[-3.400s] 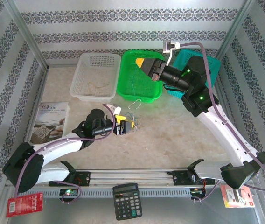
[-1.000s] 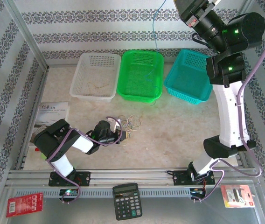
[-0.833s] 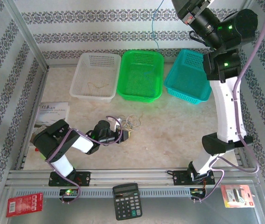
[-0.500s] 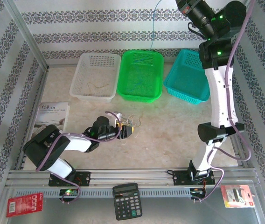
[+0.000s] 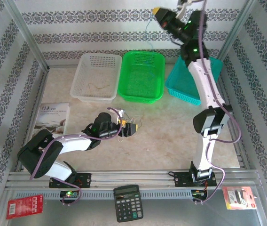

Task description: Untangle the cables

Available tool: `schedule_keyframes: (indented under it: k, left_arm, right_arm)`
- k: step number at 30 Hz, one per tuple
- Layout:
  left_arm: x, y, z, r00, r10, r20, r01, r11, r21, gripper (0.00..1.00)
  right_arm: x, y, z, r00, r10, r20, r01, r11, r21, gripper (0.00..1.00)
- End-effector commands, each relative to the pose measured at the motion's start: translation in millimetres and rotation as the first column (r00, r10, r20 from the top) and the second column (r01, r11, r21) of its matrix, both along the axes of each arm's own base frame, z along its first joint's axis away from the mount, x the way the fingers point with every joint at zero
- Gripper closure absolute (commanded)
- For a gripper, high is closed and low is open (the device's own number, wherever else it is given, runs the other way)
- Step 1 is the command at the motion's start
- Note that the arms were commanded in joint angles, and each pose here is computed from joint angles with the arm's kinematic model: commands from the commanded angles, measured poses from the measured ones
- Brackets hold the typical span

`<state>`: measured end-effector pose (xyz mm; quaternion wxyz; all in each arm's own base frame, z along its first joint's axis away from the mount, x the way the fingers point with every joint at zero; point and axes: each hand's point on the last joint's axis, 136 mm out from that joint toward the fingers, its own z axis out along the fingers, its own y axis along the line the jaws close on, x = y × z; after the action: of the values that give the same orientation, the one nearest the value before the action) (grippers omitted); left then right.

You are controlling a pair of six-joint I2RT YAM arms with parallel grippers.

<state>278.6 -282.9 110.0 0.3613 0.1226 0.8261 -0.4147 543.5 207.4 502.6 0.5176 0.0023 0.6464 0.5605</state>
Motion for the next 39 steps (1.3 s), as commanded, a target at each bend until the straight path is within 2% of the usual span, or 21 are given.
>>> schedule_keyframes:
  k: [1,6,7,8,11,13,16,22,28,33,39]
  left_arm:
    - [0.3,0.5,3.1,1.0,0.001,0.013,-0.001,1.0,0.023,0.0]
    - [-1.9,6.7,-4.1,1.0,0.024,0.0,-0.024,0.999,0.039,0.0]
    - [-1.8,8.1,-4.1,1.0,0.031,0.0,-0.031,0.999,0.04,0.0]
    - [-1.8,9.8,-4.1,0.999,0.038,0.0,-0.038,0.998,0.043,0.0]
    - [-3.1,12.8,-3.2,0.999,0.046,-0.001,-0.046,0.998,0.052,0.0]
    - [-3.4,14.7,-1.7,0.999,0.05,0.004,-0.05,0.997,0.056,0.0]
    - [-4.4,16.9,0.0,0.998,0.056,0.009,-0.056,0.997,0.059,0.0]
    - [-5.1,20.6,-1.4,0.998,0.067,0.006,-0.067,0.995,0.073,0.0]
    - [-3.5,26.8,8.7,0.994,0.101,0.029,-0.102,0.993,0.064,0.0]
    - [-0.6,42.2,28.2,0.983,0.174,0.061,-0.178,0.982,0.068,0.0]
    - [-1.6,58.7,53.1,0.969,0.227,0.098,-0.234,0.97,0.067,0.0]
  right_arm:
    - [16.5,19.9,-66.2,0.999,0.019,-0.043,-0.024,0.992,-0.124,1.0]
    - [48.6,29.3,-180.0,0.972,0.003,-0.237,-0.056,0.975,-0.216,1.0]
    - [52.0,32.5,-200.0,0.962,0.004,-0.272,-0.071,0.97,-0.235,0.93]
    - [53.4,33.7,-214.0,0.955,0.002,-0.297,-0.081,0.964,-0.252,0.78]
    - [51.9,35.7,-234.5,0.945,-0.015,-0.326,-0.09,0.948,-0.304,0.49]
    - [49.4,31.9,-231.5,0.947,-0.038,-0.319,-0.075,0.939,-0.336,0.37]
    - [42.4,25.6,-214.6,0.956,-0.063,-0.285,-0.05,0.927,-0.372,0.28]
    - [10.3,21.0,-179.3,0.971,-0.073,-0.229,-0.023,0.92,-0.392,0.28]
    - [-49.5,28.9,-165.8,0.98,-0.049,-0.195,-0.032,0.92,-0.39,0.3]
    - [-100.6,30.2,-179.6,0.98,-0.046,-0.192,-0.034,0.918,-0.394,0.3]
    - [-158.7,22.1,-232.7,0.969,-0.081,-0.235,-0.035,0.893,-0.449,0.3]
